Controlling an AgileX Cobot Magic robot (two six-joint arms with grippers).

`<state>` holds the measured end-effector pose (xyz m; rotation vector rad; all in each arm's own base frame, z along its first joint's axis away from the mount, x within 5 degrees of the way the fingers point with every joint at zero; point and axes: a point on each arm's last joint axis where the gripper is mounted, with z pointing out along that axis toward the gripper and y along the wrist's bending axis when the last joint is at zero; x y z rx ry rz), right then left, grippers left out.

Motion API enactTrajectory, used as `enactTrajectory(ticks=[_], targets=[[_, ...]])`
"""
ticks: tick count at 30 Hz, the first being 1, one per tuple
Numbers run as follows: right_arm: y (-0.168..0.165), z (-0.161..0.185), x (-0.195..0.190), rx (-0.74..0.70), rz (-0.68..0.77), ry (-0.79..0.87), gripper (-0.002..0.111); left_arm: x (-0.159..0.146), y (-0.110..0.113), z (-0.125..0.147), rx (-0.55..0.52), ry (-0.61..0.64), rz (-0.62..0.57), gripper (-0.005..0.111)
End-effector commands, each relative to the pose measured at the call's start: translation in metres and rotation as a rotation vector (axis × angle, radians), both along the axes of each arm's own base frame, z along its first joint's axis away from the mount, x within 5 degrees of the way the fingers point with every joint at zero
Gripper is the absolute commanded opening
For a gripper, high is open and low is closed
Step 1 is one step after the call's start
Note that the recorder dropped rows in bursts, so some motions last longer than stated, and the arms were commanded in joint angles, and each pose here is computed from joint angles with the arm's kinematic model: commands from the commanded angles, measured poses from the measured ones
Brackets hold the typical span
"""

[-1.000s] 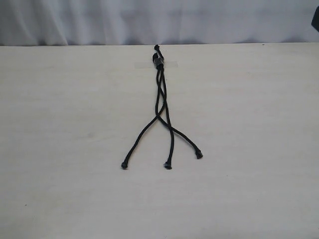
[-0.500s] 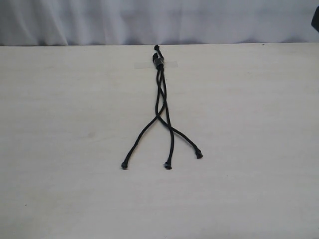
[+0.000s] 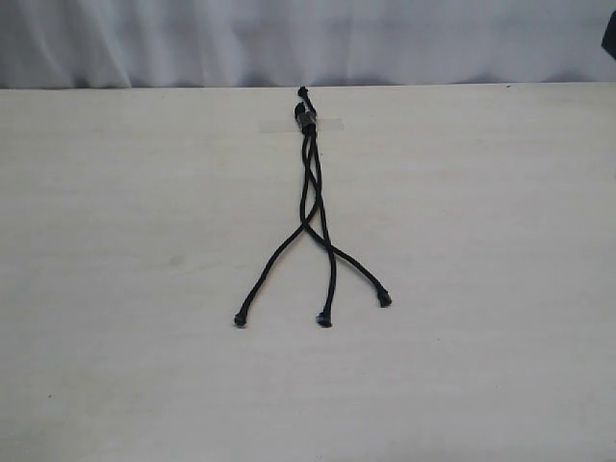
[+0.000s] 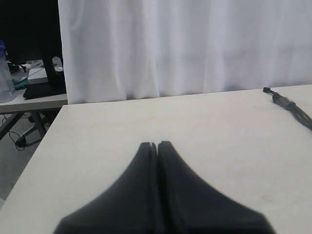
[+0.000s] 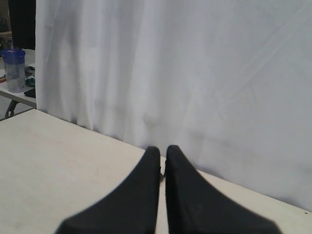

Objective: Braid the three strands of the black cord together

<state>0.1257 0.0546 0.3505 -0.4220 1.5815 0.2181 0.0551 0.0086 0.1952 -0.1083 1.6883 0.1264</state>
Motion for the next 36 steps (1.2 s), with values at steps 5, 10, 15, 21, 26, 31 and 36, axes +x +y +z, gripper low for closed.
enactTrajectory(ticks=[5, 10, 15, 21, 26, 31, 36], targets=[[-0.008, -0.072, -0.019, 0.023, -0.006, 0.149, 0.004, 0.0, 0.0, -0.001, -0.013, 0.0, -0.001, 0.0], [-0.017, -0.128, -0.041, 0.107, -0.017, 0.256, 0.004, 0.0, 0.0, -0.001, -0.013, 0.0, -0.001, 0.0], [-0.023, -0.163, -0.054, 0.09, -0.019, 0.282, 0.004, 0.0, 0.0, -0.001, -0.013, 0.0, -0.001, 0.0], [-0.04, -0.152, -0.058, 0.169, -0.214, 0.12, 0.004, 0.0, 0.0, 0.0, -0.003, -0.004, -0.001, 0.0], [-0.053, -0.147, -0.064, 0.197, -0.379, 0.026, 0.004, 0.0, 0.0, 0.0, -0.003, -0.004, -0.001, 0.0], [-0.055, -0.152, -0.07, 0.189, -0.419, 0.054, 0.004, 0.0, 0.0, 0.0, -0.003, -0.004, -0.001, 0.0], [-0.055, -0.155, -0.07, 0.184, -0.422, 0.081, 0.004, 0.0, 0.0, 0.0, -0.003, -0.004, -0.001, 0.0]])
